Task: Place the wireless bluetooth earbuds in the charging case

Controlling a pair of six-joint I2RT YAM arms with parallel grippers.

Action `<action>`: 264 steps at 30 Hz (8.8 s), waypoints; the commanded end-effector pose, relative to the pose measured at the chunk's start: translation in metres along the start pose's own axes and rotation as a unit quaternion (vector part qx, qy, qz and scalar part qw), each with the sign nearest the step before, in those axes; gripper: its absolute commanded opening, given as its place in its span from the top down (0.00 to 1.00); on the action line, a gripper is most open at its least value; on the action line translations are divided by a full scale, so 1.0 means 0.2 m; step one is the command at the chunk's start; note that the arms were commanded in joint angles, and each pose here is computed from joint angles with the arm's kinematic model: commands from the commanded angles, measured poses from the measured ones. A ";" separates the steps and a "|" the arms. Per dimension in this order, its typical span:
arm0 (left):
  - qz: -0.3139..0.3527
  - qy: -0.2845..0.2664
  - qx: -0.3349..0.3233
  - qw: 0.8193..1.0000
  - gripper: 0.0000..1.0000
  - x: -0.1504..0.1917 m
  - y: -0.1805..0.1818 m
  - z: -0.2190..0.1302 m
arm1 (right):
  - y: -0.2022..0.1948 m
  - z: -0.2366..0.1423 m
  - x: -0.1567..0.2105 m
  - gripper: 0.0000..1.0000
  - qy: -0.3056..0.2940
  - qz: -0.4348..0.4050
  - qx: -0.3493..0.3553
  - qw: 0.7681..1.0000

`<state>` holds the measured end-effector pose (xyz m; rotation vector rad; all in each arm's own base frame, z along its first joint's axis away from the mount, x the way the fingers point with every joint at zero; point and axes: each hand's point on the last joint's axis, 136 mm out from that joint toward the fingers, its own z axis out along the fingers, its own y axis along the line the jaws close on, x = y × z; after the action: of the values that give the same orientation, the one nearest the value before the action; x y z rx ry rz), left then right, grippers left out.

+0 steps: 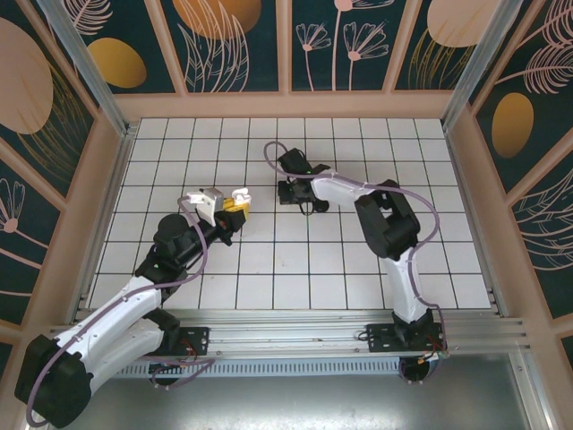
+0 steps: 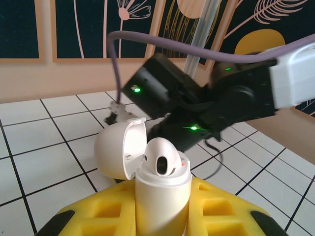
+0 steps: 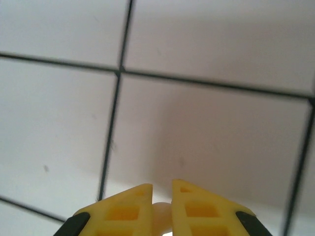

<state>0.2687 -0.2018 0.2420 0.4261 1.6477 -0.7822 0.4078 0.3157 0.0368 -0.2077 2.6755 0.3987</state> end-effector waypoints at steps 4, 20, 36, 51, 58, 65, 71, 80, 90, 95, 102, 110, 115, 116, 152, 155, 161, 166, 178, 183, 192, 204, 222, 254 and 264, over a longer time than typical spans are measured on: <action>-0.012 -0.019 0.015 1.000 0.81 -0.04 -0.03 0.00 | 0.01 -0.17 0.13 0.87 -0.024 0.059 -0.001 0.998; -0.019 -0.020 0.023 0.999 0.80 -0.03 -0.04 0.00 | 0.05 -0.16 0.37 0.77 -0.013 0.104 0.021 0.994; -0.016 -0.025 0.011 0.999 0.80 -0.04 -0.03 -0.03 | 0.14 -0.35 0.27 0.65 0.016 0.110 -0.095 0.989; -0.018 -0.014 0.006 1.000 0.80 -0.02 -0.01 -0.02 | 0.09 -0.31 0.31 0.62 0.084 0.032 0.019 0.996; -0.016 -0.010 0.002 1.000 0.80 -0.01 -0.01 -0.02 | 0.10 -0.23 0.38 0.63 0.111 0.021 0.044 0.993; -0.012 -0.007 -0.003 1.000 0.80 0.00 0.00 -0.02 | 0.10 -0.17 0.41 0.64 0.127 0.009 0.063 0.990; -0.010 -0.009 -0.007 1.000 0.80 0.00 0.01 -0.03 | 0.07 -0.15 0.42 0.64 0.134 0.003 0.081 0.988; -0.011 -0.007 -0.007 1.000 0.80 0.01 0.01 -0.03 | 0.04 -0.13 0.46 0.66 0.144 -0.001 0.094 0.985; -0.013 -0.007 -0.007 1.000 0.80 0.01 0.01 -0.03 | 0.03 -0.10 0.49 0.67 0.152 -0.006 0.095 0.984; -0.016 -0.007 -0.008 1.000 0.79 0.01 0.01 -0.03 | 0.04 -0.09 0.50 0.68 0.155 -0.009 0.094 0.983; -0.016 -0.007 -0.008 1.000 0.79 0.00 0.01 -0.02 | 0.03 -0.07 0.50 0.74 0.156 -0.013 0.097 0.983; -0.018 -0.001 -0.003 1.000 0.79 0.00 0.01 0.01 | 0.04 -0.13 0.44 0.79 0.140 -0.015 0.093 0.986; -0.021 0.000 0.004 1.000 0.79 -0.01 0.00 0.03 | 0.05 -0.22 0.35 0.79 0.112 -0.013 0.091 0.989; -0.022 -0.001 0.006 1.000 0.79 -0.01 -0.01 0.03 | 0.05 -0.24 0.34 0.79 0.107 -0.013 0.091 0.990; -0.021 -0.035 0.118 0.992 0.81 -0.12 -0.17 0.35 | 0.18 -1.44 -0.29 0.80 -0.300 0.054 -0.065 0.950; -0.015 -0.037 0.124 0.991 0.81 -0.13 -0.20 0.38 | 0.20 -1.45 -0.28 0.80 -0.301 0.057 -0.079 0.949; -0.009 -0.038 0.137 0.990 0.81 -0.15 -0.25 0.44 | 0.26 -1.46 -0.27 0.81 -0.301 0.054 -0.094 0.947; -0.006 -0.046 0.145 0.988 0.82 -0.18 -0.27 0.46 | 0.30 -1.46 -0.26 0.81 -0.302 0.050 -0.105 0.946; -0.008 -0.055 0.152 0.987 0.81 -0.23 -0.30 0.45 | 0.39 -1.39 -0.19 0.81 -0.274 0.036 -0.118 0.954; -0.009 -0.057 0.154 0.986 0.81 -0.23 -0.31 0.45 | 0.41 -1.38 -0.17 0.81 -0.267 0.032 -0.124 0.955; -0.008 -0.060 0.154 0.986 0.81 -0.26 -0.31 0.45 | 0.41 -1.34 -0.13 0.81 -0.254 0.028 -0.123 0.959; -0.009 -0.061 0.153 0.986 0.81 -0.27 -0.31 0.44 | 0.44 -1.31 -0.08 0.77 -0.235 0.011 -0.139 0.962; -0.007 -0.054 0.160 0.986 0.81 -0.25 -0.33 0.43 | 0.42 -1.48 -0.13 0.66 -0.266 0.018 -0.155 0.951; -0.006 -0.005 0.368 0.930 0.81 -0.43 -0.69 0.37 | 0.41 -1.87 -0.05 0.47 -0.164 -0.058 -0.493 0.852; -0.017 0.001 0.372 0.928 0.81 -0.40 -0.69 0.40 | 0.40 -1.84 -0.01 0.51 -0.154 -0.061 -0.499 0.851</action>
<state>0.2582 -0.3414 0.3298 0.9091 1.3868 -1.4193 0.2571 0.2773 0.3640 -0.4834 1.9527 1.5508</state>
